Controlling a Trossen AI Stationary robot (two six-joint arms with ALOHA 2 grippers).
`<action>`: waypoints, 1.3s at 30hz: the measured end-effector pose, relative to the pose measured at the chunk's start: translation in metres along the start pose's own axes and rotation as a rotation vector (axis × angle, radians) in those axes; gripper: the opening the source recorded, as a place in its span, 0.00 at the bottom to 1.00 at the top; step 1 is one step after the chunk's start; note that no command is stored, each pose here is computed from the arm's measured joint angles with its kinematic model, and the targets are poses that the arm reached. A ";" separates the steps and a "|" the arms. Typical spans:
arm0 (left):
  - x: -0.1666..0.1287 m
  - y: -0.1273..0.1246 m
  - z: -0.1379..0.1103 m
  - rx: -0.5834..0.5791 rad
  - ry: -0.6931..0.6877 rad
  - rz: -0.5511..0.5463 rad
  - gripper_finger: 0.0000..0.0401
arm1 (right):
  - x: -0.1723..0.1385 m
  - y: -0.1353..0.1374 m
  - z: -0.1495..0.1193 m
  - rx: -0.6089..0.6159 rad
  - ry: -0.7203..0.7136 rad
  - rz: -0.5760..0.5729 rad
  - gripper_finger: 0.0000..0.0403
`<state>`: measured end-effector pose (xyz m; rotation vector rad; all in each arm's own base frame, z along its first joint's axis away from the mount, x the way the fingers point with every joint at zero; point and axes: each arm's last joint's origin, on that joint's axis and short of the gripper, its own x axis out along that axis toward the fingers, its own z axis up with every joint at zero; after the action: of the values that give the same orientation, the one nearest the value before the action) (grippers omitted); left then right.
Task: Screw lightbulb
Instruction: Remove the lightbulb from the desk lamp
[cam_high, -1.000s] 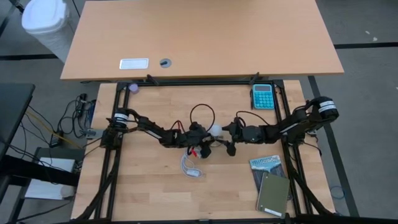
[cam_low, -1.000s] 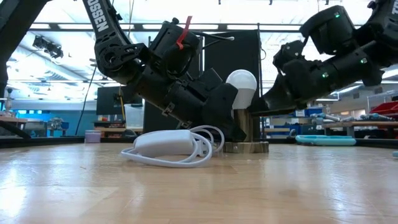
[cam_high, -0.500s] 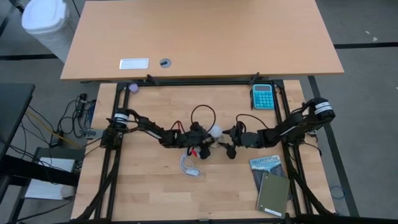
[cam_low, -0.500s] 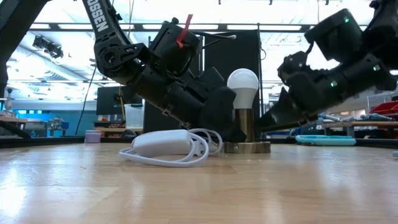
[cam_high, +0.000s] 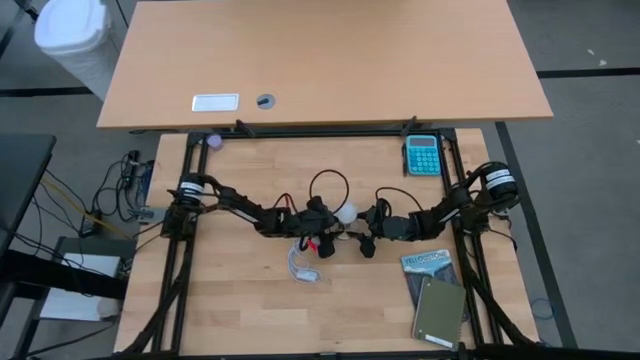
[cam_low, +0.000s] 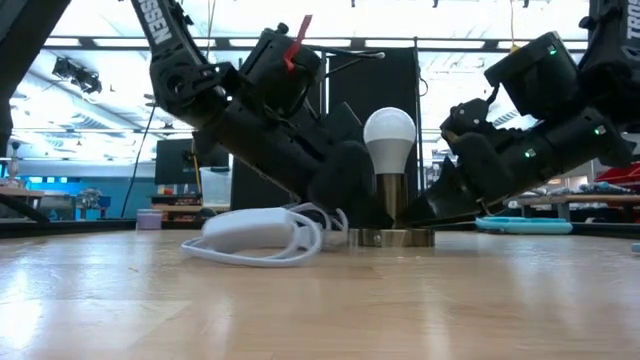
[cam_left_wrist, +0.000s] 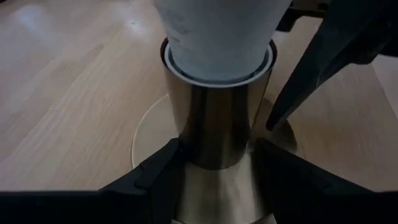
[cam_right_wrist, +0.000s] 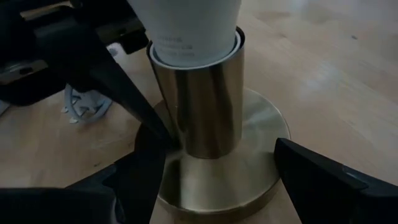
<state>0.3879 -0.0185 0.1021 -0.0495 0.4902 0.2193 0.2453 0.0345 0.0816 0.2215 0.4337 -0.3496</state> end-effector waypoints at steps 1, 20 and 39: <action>-0.003 0.000 0.003 0.014 0.009 0.001 0.52 | 0.000 0.000 0.001 -0.003 0.000 0.006 0.76; -0.083 -0.013 0.050 0.130 0.061 0.083 0.52 | -0.012 0.002 0.019 -0.045 -0.042 0.062 0.76; -0.114 -0.006 0.007 -0.008 -0.064 0.066 0.52 | -0.065 -0.016 0.035 -0.028 -0.070 0.036 0.76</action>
<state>0.2944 -0.0464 0.1626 -0.0343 0.4271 0.2868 0.1974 0.0285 0.1390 0.1894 0.3652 -0.3144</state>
